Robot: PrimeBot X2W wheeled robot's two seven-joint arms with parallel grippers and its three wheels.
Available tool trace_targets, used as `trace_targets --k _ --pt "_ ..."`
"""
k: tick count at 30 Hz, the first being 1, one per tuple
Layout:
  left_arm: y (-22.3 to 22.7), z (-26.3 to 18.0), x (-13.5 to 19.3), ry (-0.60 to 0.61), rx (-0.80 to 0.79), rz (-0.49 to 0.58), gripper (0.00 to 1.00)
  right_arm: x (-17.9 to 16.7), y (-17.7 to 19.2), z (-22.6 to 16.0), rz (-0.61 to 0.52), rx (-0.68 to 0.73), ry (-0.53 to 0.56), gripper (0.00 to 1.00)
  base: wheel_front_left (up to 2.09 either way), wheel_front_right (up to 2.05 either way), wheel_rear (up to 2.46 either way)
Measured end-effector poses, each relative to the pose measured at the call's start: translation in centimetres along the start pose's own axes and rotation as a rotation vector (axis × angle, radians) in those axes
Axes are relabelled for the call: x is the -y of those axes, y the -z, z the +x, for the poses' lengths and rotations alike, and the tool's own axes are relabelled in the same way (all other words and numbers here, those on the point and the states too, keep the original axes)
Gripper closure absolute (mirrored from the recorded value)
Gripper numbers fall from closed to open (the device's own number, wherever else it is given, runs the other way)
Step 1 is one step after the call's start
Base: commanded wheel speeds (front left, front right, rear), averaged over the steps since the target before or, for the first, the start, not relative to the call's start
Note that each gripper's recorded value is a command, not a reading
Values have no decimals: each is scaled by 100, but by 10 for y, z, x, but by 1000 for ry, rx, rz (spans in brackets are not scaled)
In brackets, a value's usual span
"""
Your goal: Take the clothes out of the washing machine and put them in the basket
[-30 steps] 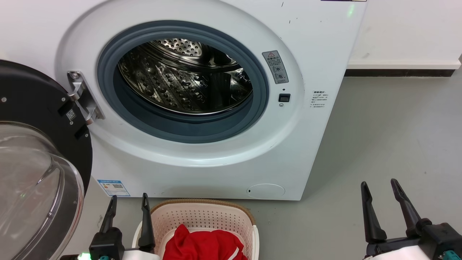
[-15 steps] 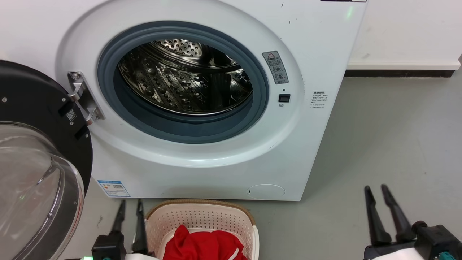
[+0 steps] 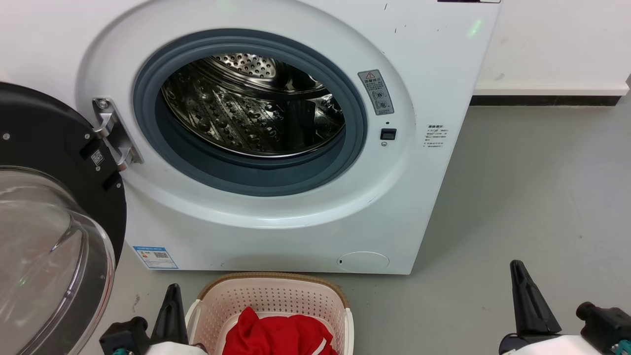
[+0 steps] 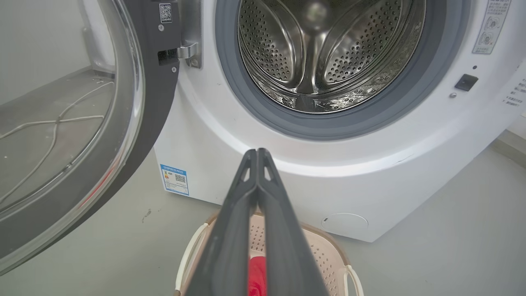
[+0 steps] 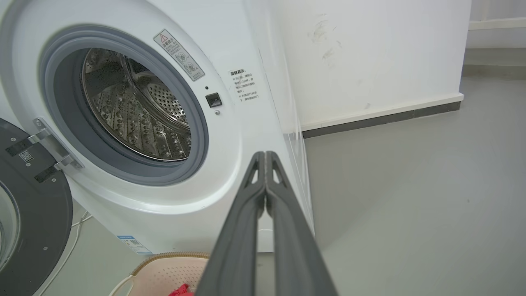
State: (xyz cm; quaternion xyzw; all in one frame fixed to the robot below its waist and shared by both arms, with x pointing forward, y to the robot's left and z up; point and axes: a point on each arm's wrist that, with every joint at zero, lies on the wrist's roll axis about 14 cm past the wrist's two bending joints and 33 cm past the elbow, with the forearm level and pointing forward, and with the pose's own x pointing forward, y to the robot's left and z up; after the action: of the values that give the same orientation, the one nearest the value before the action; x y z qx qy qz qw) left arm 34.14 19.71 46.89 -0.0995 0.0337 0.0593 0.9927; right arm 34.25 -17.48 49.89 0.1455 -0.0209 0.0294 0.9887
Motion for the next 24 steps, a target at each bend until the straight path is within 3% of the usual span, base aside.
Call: trace_targets --k 24 --pt "0 14 -4 -20 -58 -424 100 13 0 13 391 -11 68 100 0 0 0"
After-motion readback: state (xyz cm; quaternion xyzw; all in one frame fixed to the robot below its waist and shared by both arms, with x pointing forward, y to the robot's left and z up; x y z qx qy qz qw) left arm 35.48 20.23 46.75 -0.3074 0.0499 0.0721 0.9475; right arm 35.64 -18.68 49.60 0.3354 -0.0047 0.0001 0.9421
